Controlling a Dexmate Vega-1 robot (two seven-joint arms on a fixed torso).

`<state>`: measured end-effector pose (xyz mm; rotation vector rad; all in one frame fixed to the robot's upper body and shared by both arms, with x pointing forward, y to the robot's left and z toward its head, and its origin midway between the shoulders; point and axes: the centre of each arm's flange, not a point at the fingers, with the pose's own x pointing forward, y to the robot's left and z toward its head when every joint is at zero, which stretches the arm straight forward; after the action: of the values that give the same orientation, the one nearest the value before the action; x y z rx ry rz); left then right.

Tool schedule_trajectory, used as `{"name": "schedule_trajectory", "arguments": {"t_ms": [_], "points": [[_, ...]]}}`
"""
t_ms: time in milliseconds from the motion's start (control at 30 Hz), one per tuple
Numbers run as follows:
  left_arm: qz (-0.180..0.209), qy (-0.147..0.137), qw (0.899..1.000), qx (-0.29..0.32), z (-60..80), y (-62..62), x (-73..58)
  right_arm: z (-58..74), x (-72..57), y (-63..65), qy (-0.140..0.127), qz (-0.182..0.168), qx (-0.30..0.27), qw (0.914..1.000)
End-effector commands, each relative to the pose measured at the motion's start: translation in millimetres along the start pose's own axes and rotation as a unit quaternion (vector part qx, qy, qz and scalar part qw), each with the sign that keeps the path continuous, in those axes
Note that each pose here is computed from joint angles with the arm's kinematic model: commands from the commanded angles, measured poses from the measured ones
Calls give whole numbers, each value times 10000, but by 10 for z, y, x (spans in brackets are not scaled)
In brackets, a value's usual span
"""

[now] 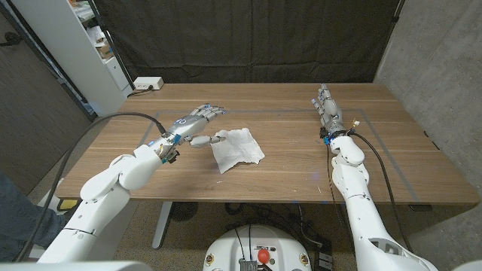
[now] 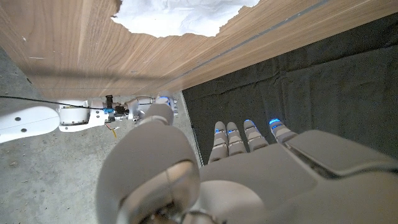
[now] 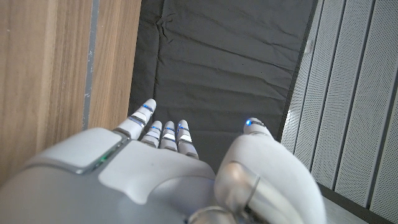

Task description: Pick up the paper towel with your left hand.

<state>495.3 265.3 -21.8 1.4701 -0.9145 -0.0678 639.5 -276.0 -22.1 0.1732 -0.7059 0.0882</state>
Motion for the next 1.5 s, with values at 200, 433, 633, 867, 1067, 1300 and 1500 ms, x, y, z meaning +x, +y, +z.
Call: {"name": "schedule_trajectory", "arguments": {"t_ms": [200,433,633,867,1067,1300,1500], "points": [[-568,82,9978,336,6,114,42,28,-27,-17,-9,-121,42,9999],[-904,85,9943,554,33,151,98,37,-12,-25,-20,-166,94,9998],[-1143,99,9903,781,74,148,146,30,8,-32,-87,-266,247,9993],[-1364,69,9860,958,108,120,172,41,30,-33,-117,-303,239,9992],[-1523,90,9814,1161,132,89,193,34,51,-36,-180,-388,309,9986],[-1727,116,9764,1292,153,70,218,24,74,-43,-196,-419,358,9983],[-1875,129,9722,1396,179,44,256,9,82,-66,-192,-440,380,9981]]}}
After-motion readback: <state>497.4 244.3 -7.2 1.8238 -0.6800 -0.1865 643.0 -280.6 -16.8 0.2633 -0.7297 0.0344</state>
